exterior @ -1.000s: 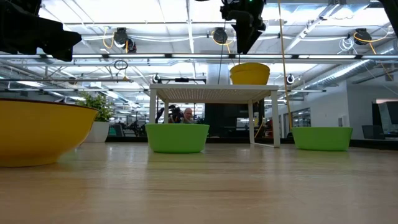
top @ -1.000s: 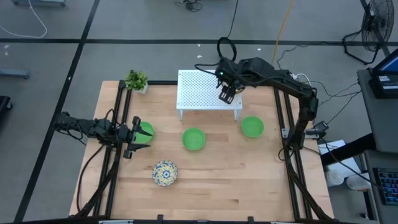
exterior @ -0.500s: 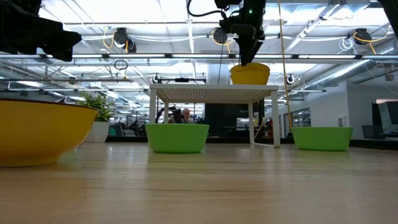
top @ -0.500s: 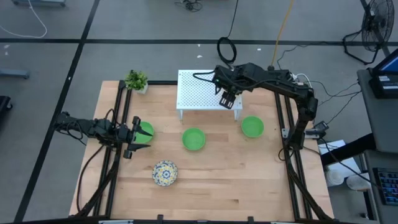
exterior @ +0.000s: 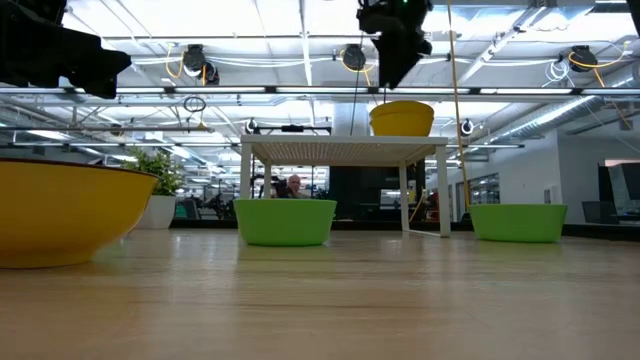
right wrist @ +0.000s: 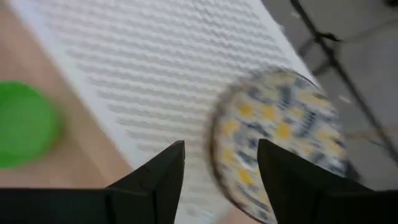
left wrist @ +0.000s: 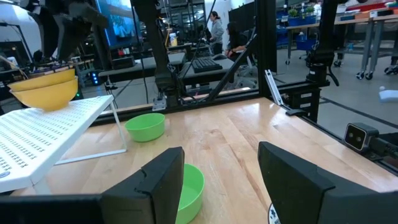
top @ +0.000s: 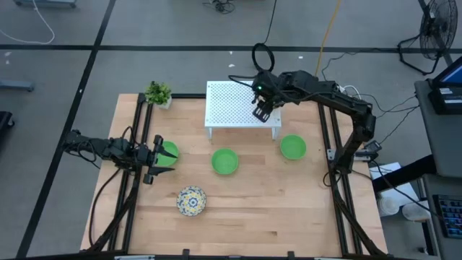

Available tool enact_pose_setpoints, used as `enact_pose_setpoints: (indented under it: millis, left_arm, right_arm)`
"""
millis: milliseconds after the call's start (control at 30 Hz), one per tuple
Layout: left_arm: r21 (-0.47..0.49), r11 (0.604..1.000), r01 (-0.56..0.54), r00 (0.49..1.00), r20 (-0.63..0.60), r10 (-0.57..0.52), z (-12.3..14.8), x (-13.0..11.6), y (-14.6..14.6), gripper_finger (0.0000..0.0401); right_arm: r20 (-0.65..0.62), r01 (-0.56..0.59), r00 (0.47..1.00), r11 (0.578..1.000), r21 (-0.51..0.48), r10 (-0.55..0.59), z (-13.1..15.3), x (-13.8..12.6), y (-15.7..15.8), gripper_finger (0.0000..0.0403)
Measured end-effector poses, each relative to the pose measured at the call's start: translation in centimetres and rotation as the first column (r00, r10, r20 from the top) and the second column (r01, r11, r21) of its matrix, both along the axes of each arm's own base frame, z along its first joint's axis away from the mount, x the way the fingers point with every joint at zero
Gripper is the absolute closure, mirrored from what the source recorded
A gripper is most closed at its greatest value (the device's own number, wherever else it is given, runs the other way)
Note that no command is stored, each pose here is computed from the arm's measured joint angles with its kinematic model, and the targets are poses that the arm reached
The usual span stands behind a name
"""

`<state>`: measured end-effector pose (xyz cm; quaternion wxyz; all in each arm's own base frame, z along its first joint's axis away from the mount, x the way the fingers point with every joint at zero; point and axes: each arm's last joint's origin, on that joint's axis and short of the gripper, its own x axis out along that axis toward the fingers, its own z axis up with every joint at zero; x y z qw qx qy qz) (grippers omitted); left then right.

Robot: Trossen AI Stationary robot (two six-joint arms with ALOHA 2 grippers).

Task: Pick & Place Mini bowls
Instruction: Stack the blue and yellow patterned bowl on top of the blue and yellow patterned bowls on the shelf

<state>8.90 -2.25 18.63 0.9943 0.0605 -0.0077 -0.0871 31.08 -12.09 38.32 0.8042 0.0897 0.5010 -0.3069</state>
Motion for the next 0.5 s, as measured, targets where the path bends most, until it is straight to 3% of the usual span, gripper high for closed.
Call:
enact_pose_setpoints:
  millis: [100, 233, 367, 500]
  left_arm:
    - [0.0, 1.0, 0.0, 1.0, 0.0, 0.0, 0.0, 0.0, 0.0, 0.0189]
    - [0.0, 1.0, 0.001, 1.0, 0.0, -0.001, 0.0, 0.0, 0.0, 0.0189]
    - [0.0, 1.0, 0.0, 1.0, 0.0, 0.0, 0.0, 0.0, 0.0, 0.0189]
    - [0.0, 1.0, 0.0, 1.0, 0.0, 0.0, 0.0, 0.0, 0.0, 0.0189]
  right_arm:
    - [0.126, -0.095, 0.988, 0.992, 0.083, 0.084, 0.6, 0.8, 1.0, 0.0223]
    - [0.298, -0.285, 0.926, 0.948, 0.144, 0.233, 1.2, 2.7, 3.2, 0.0229]
    - [0.433, -0.463, 0.816, 0.881, 0.093, 0.383, 1.8, 4.5, 6.3, 0.0229]
    - [0.5, -0.607, 0.692, 0.795, 0.012, 0.521, 0.5, 6.3, 9.9, 0.0231]
